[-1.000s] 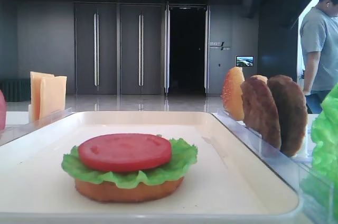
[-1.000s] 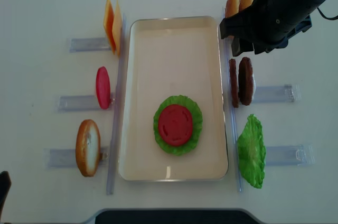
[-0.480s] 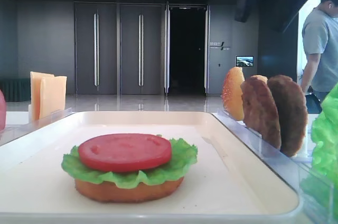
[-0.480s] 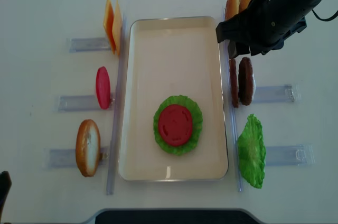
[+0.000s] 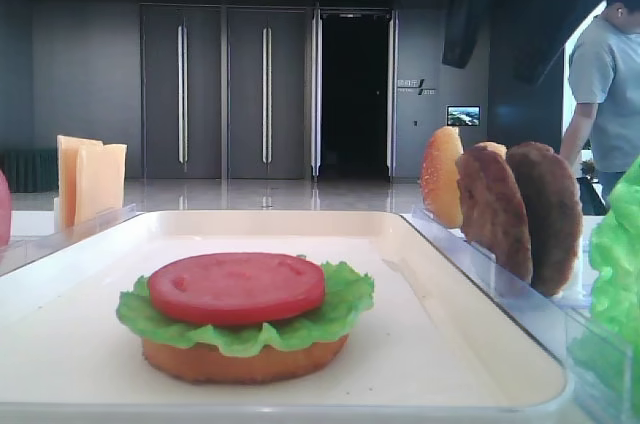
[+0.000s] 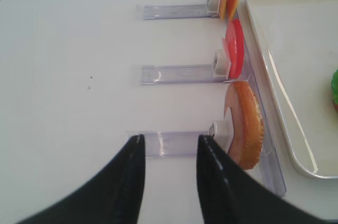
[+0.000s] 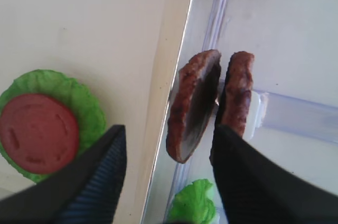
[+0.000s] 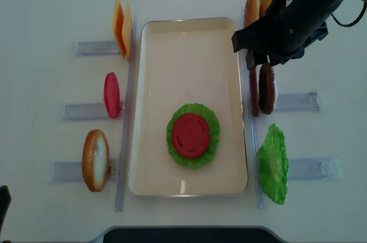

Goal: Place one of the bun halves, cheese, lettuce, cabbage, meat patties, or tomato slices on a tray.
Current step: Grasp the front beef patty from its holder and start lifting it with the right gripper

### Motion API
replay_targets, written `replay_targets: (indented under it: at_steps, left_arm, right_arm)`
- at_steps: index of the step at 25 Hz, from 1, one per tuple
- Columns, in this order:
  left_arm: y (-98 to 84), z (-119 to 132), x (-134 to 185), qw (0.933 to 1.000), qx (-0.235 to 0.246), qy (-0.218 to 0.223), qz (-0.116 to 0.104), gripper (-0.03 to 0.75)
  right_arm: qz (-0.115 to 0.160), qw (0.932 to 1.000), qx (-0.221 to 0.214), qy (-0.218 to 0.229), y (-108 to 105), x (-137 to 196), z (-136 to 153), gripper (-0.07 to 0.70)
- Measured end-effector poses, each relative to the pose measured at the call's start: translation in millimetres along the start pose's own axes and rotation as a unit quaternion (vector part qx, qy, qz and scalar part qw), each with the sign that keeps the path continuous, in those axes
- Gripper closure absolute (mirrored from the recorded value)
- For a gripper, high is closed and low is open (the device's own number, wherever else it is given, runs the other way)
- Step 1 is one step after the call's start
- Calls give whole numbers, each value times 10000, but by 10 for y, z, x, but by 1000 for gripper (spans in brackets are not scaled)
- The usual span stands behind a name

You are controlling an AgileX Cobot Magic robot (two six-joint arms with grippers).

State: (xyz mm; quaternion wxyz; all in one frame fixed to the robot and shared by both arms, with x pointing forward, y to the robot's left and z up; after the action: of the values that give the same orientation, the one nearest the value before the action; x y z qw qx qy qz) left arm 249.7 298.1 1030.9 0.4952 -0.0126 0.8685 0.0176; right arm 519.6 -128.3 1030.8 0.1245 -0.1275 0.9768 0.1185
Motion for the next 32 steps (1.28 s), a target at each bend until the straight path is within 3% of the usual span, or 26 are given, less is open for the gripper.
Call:
replay_targets:
  at_steps: [11,32]
  left_arm:
    - [0,0,0,10000,0,0,0,452]
    - [0,0,0,10000,0,0,-4,452]
  right_arm:
    - [51,9998,43,206,-16,-24,184,244]
    - [61,9999,-72,144,10,-40,190,244]
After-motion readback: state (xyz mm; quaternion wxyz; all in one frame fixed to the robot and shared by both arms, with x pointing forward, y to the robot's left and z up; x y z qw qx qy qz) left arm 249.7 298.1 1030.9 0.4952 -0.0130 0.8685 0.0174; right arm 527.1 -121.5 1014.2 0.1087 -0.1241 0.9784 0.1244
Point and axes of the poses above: a point on each arm's last joint axis where the gripper is mounted, z pointing out along that axis toward the gripper, y along the wrist's bending axis when the last joint is at zero, x = y × z, the point moved 2 cm from there along z, pointing out along that axis toward the gripper, and after that the axes turned 1 degree about -z, right-handed, at the moved point
